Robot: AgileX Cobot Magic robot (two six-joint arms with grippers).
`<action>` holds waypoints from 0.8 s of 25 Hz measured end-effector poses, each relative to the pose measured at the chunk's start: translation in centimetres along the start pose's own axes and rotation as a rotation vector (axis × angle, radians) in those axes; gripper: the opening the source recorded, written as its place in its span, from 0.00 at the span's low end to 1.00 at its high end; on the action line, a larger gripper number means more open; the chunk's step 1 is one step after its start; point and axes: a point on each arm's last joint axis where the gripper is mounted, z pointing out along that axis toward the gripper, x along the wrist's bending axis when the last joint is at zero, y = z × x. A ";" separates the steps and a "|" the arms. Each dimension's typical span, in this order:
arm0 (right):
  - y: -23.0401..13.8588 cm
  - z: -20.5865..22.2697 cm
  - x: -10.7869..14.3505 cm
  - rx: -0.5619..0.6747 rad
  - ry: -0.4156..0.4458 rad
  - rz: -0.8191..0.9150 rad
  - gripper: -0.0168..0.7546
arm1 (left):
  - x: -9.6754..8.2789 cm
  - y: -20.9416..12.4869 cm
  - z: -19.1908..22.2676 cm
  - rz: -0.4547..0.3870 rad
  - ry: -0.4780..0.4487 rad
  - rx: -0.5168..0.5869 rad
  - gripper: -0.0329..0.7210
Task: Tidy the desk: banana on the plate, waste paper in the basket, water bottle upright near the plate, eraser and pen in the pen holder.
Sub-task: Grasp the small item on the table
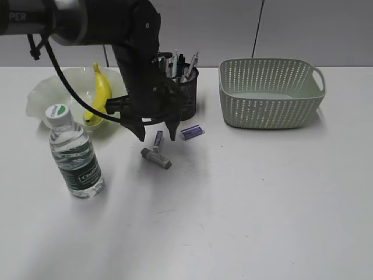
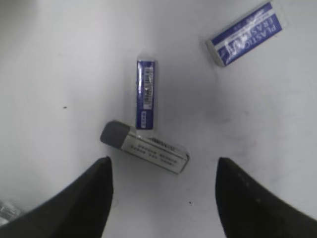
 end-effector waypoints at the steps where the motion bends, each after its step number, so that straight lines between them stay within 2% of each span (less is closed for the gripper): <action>1: 0.0 0.0 0.0 0.000 0.000 0.000 0.46 | 0.1 0.1 0.3 0.011 0.010 -0.006 0.69; 5: 0.0 0.0 0.0 0.000 0.001 0.000 0.46 | 0.3 0.6 1.6 0.082 0.042 -0.037 0.67; 12: 0.0 0.0 0.0 0.000 0.002 0.001 0.46 | -0.3 1.6 2.3 0.144 -0.001 -0.140 0.59; 20: 0.0 0.0 0.0 0.001 0.002 -0.004 0.46 | 0.1 1.5 4.3 0.184 0.047 -0.114 0.55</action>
